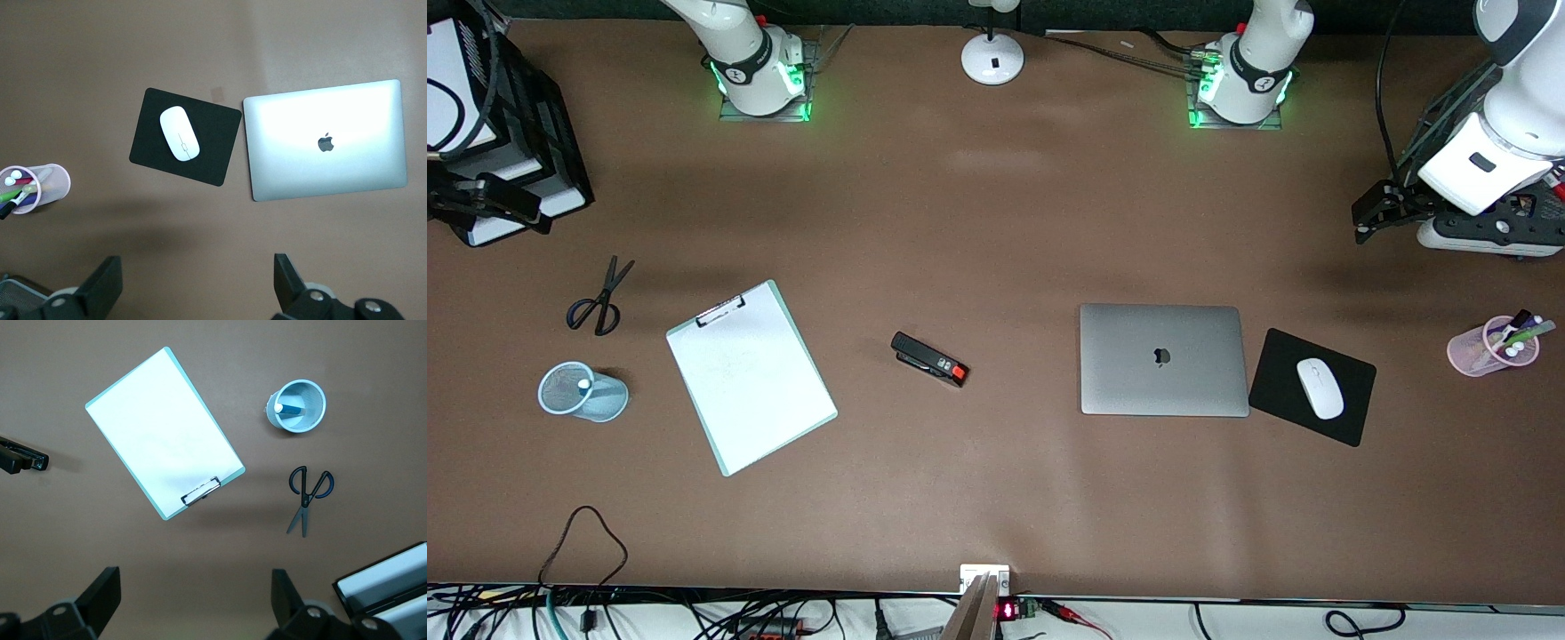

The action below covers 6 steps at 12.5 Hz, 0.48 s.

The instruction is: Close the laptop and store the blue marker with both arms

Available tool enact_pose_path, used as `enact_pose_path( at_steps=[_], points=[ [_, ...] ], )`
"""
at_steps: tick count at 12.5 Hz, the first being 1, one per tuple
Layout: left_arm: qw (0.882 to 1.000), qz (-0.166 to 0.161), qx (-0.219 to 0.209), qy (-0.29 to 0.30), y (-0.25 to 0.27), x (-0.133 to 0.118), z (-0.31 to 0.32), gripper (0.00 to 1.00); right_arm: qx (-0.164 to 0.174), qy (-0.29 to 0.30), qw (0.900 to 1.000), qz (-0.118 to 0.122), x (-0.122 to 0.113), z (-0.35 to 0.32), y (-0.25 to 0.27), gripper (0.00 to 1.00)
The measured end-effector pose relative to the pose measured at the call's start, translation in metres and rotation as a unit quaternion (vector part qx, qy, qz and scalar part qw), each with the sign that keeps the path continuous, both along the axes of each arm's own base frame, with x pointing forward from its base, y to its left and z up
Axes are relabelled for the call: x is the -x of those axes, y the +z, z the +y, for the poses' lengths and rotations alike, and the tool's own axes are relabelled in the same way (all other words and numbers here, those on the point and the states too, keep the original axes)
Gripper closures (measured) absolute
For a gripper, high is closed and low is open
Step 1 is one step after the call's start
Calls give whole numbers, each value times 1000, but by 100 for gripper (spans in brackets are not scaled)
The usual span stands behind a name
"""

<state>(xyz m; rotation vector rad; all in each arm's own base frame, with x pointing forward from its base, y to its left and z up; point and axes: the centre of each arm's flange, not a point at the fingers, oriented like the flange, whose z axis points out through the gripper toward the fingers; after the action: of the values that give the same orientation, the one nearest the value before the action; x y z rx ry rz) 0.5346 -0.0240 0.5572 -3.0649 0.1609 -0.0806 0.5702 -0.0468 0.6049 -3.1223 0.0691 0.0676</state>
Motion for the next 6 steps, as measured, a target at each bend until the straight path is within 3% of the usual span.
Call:
enact_pose_path(
  at_steps=[6],
  points=[
    [1000,0,0,0,0,0,0,0,0,4,1000,-1,0,4,0,0]
  ],
)
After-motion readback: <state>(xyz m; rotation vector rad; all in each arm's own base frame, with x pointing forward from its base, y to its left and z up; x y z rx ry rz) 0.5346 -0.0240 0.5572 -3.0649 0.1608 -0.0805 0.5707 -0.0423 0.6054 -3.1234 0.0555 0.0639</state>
